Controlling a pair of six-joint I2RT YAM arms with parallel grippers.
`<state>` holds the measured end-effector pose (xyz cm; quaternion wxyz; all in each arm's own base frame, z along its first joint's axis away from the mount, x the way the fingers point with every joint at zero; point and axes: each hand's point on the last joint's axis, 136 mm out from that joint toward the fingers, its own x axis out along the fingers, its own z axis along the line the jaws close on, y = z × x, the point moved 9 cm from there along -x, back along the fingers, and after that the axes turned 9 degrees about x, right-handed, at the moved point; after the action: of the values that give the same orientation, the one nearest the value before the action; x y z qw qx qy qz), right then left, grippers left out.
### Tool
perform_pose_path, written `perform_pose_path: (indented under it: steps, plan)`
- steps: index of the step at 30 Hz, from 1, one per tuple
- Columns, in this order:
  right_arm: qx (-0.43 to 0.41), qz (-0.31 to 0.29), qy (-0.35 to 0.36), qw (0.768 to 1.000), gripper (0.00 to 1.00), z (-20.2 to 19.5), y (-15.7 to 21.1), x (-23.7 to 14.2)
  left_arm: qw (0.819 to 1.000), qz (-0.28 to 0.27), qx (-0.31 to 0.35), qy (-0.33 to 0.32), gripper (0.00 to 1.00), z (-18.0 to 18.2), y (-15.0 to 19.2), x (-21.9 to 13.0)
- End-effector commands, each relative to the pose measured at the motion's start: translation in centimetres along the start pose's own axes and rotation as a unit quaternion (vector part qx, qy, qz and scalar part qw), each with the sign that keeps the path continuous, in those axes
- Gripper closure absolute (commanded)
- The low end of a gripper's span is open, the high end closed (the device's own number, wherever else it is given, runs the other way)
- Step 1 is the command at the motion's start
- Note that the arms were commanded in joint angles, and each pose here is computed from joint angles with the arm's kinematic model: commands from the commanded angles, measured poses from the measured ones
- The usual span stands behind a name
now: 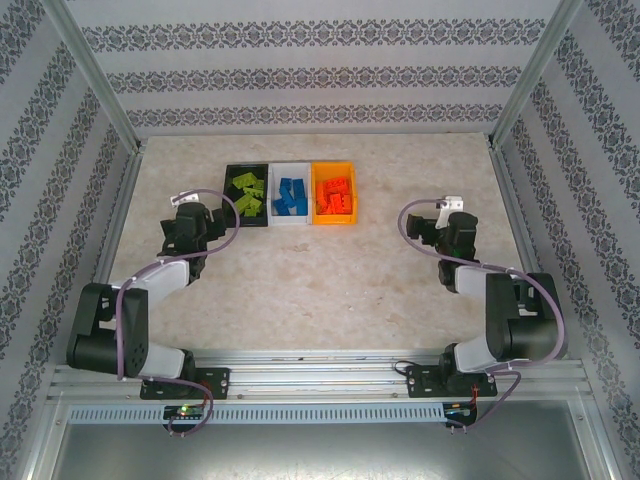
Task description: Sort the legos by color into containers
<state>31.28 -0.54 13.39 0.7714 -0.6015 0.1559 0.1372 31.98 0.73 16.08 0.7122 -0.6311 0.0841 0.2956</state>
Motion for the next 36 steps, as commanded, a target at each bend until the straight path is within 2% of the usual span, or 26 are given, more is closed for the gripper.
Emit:
perform_pose_path:
  steps: [1, 5, 9, 13, 18, 20, 22, 24, 26, 36]
  plan:
    - [-0.005, -0.055, -0.006, 0.998, 0.02, -0.2, 0.2, -0.4, 0.999, -0.021, 0.028, 0.003, 0.00, 0.2, -1.0, 0.6]
    - [-0.009, -0.062, -0.012, 0.998, 0.02, -0.1, 0.3, -0.5, 0.999, -0.027, 0.038, 0.010, 0.00, 0.0, 0.4, 1.3]
    - [-0.016, -0.049, -0.021, 0.998, 0.02, 0.2, 0.2, -0.1, 0.996, -0.066, 0.044, 0.029, 0.00, -0.4, 1.5, 1.4]
    - [-0.024, -0.047, -0.013, 0.999, 0.02, 0.5, 0.2, 0.0, 0.994, -0.100, 0.027, 0.021, 0.00, -0.1, 2.8, 1.1]
    - [-0.024, -0.047, -0.013, 0.999, 0.02, 0.5, 0.2, 0.0, 0.994, -0.095, 0.033, 0.052, 0.00, -0.4, 3.5, 1.2]
    - [-0.026, -0.047, -0.012, 0.999, 0.02, 0.5, 0.2, 0.0, 0.991, -0.123, 0.019, 0.045, 0.00, 0.0, 4.0, 1.5]
    - [-0.026, -0.047, -0.012, 0.999, 0.02, 0.5, 0.2, 0.0, 0.994, -0.095, 0.018, 0.049, 0.00, 0.0, 4.1, 1.5]
    - [-0.026, -0.045, -0.012, 0.999, 0.02, 0.5, 0.2, 0.1, 0.992, -0.117, 0.018, 0.046, 0.00, 0.0, 4.1, 1.6]
    - [-0.026, -0.045, -0.012, 0.999, 0.02, 0.6, 0.2, 0.1, 0.993, -0.102, 0.017, 0.048, 0.00, 0.0, 4.1, 1.5]
    - [-0.027, -0.046, -0.010, 0.999, 0.02, 0.5, 0.3, 0.0, 0.992, -0.110, 0.022, 0.053, 0.00, -0.1, 4.1, 1.5]
